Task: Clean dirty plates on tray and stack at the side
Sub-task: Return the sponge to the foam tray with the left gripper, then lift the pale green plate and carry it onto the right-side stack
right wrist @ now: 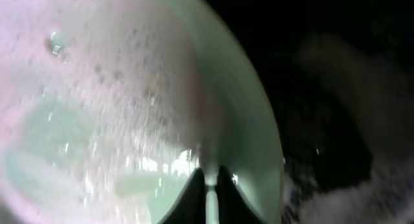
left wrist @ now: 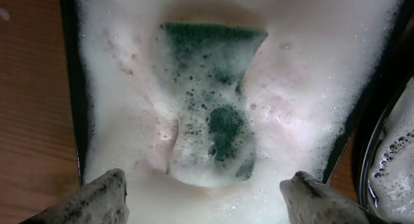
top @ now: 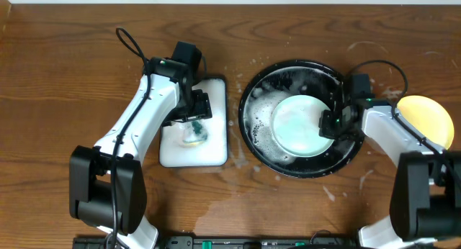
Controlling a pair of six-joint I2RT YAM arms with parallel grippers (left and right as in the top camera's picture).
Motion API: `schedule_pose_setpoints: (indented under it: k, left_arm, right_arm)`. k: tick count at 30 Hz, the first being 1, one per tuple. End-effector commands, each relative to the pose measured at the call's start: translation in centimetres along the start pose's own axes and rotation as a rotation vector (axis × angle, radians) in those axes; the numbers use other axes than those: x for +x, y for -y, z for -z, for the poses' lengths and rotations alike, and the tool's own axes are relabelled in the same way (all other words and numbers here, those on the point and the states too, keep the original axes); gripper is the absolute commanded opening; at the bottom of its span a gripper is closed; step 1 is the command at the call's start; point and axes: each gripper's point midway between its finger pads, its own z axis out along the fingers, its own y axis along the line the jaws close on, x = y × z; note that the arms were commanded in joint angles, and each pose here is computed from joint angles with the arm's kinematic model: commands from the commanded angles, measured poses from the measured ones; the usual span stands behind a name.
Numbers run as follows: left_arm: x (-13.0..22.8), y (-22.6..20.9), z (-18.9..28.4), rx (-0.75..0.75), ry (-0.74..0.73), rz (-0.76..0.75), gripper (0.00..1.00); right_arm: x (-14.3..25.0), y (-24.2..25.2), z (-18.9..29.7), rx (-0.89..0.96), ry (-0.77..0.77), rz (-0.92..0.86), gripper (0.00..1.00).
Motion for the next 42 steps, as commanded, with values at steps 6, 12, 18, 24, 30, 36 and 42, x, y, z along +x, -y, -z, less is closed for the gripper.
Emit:
schedule_pose_setpoints:
  k: [6,12,18,24,30,36,42]
  left_arm:
    - [-0.2,-0.3,0.0,-0.013,0.004,0.002,0.83]
    - [-0.2,-0.3,0.0,-0.013,0.004,0.002,0.83]
    - [-0.2,-0.3,0.0,-0.013,0.004,0.002,0.83]
    - [-0.2,-0.3,0.0,-0.013,0.004,0.002,0.83]
    - [-0.2,-0.3,0.0,-0.013,0.004,0.002,0.83]
    - [-0.2,-0.3,0.0,-0.013,0.004,0.002,0.83]
    - [-0.2,-0.3,0.0,-0.013,0.004,0.002,0.84]
  right_arm:
    - [0.0,1.1,4.9,0.025,0.077,-0.024,0.41]
    - [1.3,2.8,1.7,0.042,-0.008,-0.102,0.40]
    - [0.8,0.5,-0.8,-0.104,-0.034,-0.057,0.09]
    - [-2.7,0.1,3.2,-0.053,0.101,0.026,0.01]
    - [-4.5,-0.1,10.5,0.227,0.276,0.212,0.01]
    - [-3.8,0.4,15.8,0.645,0.418,0.360,0.01]
    - [-3.5,-3.3,21.1,0.957,0.648,0.508,0.01]
